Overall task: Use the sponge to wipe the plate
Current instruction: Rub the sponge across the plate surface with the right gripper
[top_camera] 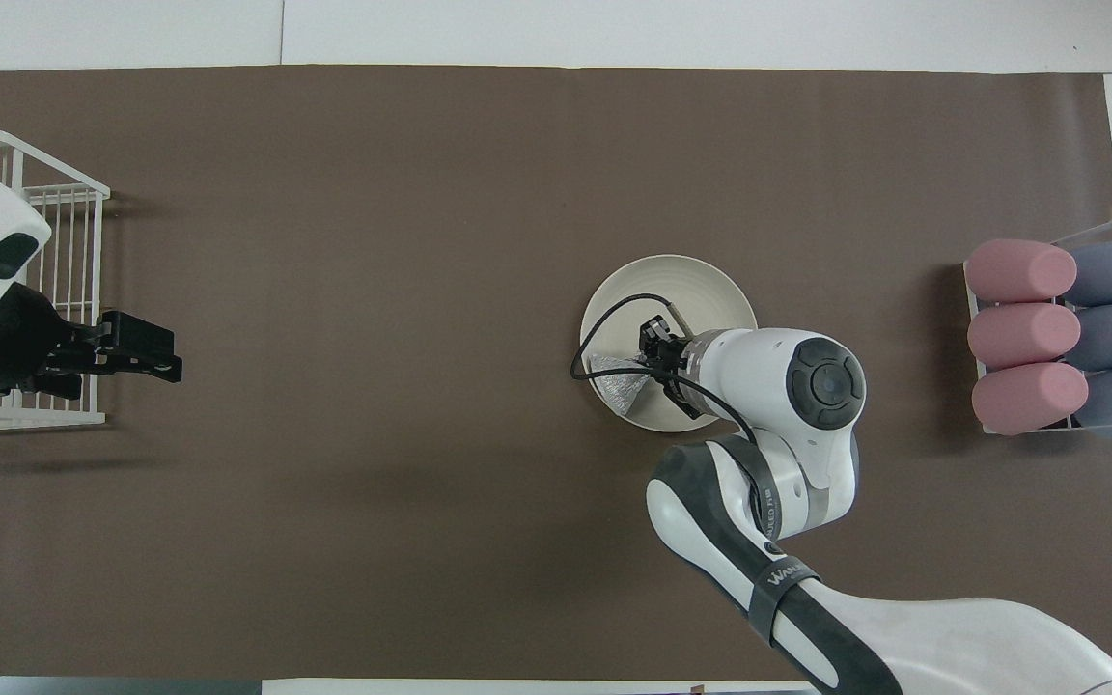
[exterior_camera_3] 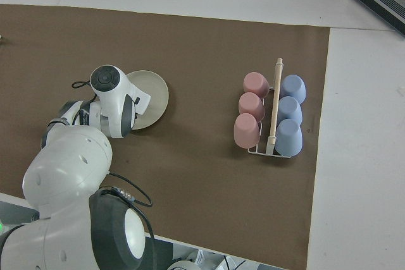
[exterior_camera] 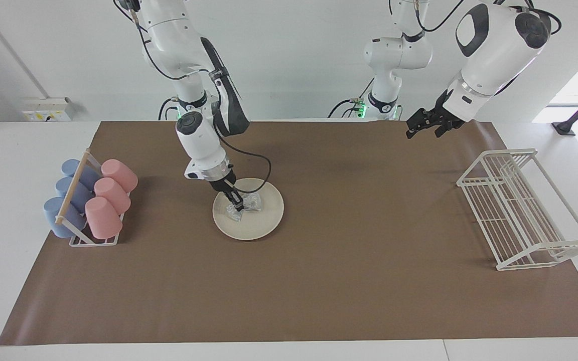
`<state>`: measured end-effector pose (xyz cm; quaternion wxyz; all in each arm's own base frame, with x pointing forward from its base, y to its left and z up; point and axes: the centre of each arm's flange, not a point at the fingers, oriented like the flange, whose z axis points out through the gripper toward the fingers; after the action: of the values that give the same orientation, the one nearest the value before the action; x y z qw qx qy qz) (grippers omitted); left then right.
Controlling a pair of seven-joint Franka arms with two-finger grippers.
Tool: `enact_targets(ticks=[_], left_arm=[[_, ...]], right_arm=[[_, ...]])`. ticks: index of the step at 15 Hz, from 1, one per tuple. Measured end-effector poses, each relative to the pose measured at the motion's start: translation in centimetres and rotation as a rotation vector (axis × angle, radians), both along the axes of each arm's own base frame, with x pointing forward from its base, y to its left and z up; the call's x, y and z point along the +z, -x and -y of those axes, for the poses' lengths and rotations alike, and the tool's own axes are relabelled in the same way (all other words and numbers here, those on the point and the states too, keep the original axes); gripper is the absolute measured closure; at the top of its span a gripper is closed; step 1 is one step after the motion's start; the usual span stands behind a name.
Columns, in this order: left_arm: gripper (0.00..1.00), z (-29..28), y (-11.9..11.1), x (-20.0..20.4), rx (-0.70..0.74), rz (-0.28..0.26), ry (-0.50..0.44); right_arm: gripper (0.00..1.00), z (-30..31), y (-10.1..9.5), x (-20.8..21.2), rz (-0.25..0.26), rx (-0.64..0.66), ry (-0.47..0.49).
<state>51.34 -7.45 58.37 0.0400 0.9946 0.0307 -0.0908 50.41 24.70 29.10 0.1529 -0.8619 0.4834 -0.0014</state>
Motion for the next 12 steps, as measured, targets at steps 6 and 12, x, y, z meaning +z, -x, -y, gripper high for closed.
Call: enact_targets(ticks=[6,12], left_arm=[[0.0,-0.3,-2.3,1.6,-0.005,-0.021,-0.046],[0.0,-0.3,-2.4,2.0,-0.004,-0.012,-0.045]], right_arm=[[0.9,5.4,-2.4,0.0,0.053,0.085,0.031],[0.9,7.7,-3.1,-0.1,0.066,0.104,0.043]])
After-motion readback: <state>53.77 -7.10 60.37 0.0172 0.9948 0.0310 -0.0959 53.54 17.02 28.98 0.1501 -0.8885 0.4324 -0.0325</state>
